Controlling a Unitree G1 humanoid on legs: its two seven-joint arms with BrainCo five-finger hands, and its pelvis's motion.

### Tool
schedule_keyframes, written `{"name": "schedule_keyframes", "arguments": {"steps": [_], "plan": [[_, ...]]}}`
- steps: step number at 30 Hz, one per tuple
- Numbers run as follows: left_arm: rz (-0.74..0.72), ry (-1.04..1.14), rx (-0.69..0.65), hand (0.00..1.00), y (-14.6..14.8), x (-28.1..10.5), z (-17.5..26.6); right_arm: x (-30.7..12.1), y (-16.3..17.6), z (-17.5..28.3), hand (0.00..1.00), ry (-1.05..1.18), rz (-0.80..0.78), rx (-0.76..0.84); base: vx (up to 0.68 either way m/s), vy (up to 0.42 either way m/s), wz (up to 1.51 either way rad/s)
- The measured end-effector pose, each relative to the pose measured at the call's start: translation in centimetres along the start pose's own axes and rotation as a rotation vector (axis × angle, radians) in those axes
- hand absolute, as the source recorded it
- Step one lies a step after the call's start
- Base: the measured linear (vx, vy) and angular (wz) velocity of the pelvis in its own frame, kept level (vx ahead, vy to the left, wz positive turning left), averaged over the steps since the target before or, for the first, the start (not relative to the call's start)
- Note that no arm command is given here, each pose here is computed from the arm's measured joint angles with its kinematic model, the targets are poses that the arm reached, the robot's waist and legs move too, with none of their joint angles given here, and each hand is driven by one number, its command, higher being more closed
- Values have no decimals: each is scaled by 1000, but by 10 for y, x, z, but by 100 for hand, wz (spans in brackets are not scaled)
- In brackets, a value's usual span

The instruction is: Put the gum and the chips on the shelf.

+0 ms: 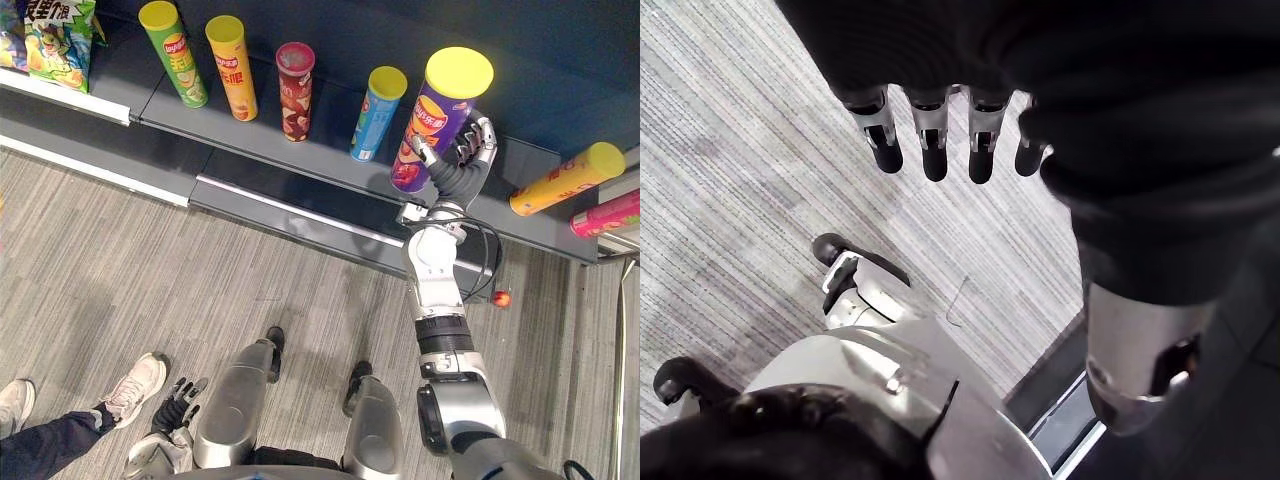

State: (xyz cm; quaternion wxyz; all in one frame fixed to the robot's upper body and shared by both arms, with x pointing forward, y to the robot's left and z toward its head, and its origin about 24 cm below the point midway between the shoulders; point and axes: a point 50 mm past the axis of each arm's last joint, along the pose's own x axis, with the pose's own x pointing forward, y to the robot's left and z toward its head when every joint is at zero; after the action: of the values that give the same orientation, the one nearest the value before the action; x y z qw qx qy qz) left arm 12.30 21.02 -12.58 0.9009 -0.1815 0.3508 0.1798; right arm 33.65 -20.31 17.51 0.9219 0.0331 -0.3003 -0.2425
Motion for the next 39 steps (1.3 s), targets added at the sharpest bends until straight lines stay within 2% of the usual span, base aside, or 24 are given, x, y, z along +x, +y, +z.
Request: {"name": "schedule_keyframes", "arguments": {"steps": [12,27,39], "plan": [[74,66,-24,0,16,-6,-16,-2,-11,-9,100,43,16,-15,149,-138,16],[80,41,-30,0,18,-9,-18,0,-5,-7,100,42,27,-15,5,-23,6],[26,42,-30,0,-4,-2,-19,49,-14,26,100,-103,-97,-59,-79,-22,11]]}}
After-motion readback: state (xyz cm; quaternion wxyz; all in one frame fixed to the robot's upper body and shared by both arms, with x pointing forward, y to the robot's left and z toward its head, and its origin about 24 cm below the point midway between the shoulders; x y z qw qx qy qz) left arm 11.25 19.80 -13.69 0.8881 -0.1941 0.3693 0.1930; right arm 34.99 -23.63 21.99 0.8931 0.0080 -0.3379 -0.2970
